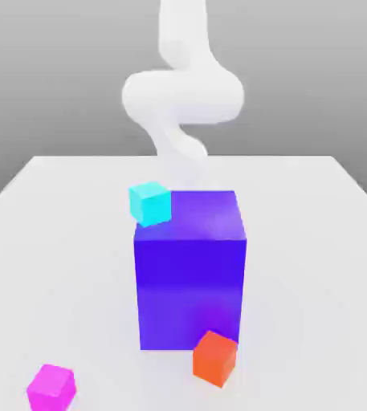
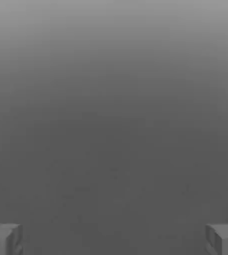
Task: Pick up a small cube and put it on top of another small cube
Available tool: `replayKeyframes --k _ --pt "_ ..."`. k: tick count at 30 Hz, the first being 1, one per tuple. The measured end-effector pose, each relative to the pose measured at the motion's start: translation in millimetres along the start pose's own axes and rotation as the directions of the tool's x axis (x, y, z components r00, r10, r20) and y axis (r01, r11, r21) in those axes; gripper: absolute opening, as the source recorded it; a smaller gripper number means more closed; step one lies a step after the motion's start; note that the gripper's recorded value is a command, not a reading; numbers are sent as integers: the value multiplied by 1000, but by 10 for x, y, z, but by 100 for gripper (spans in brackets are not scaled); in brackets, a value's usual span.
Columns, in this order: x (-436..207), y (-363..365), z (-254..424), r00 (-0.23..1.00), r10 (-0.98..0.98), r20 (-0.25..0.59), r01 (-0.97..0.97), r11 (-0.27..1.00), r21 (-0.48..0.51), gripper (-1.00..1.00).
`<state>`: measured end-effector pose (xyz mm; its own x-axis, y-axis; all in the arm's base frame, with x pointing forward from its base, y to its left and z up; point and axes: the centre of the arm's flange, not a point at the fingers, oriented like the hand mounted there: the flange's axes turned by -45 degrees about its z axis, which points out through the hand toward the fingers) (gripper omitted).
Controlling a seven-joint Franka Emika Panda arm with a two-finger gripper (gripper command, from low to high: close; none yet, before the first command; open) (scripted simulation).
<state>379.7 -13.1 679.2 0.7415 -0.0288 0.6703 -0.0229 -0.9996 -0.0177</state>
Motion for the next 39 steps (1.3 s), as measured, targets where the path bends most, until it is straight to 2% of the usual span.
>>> replayKeyframes --k 7,14,27,32,33,39 --pt "-121 420 1292 982 48 182 -45 999 -19 0" --pt "-586 884 2463 931 104 350 -91 994 -53 0" --pt "-2245 1739 4127 753 215 622 -153 976 -152 0" --pt "-2801 1837 4626 726 226 649 -156 974 -165 0" --pt "-2881 1839 4706 726 227 649 -156 974 -165 -100" --pt "-2923 1838 4745 725 227 650 -157 974 -165 -100"
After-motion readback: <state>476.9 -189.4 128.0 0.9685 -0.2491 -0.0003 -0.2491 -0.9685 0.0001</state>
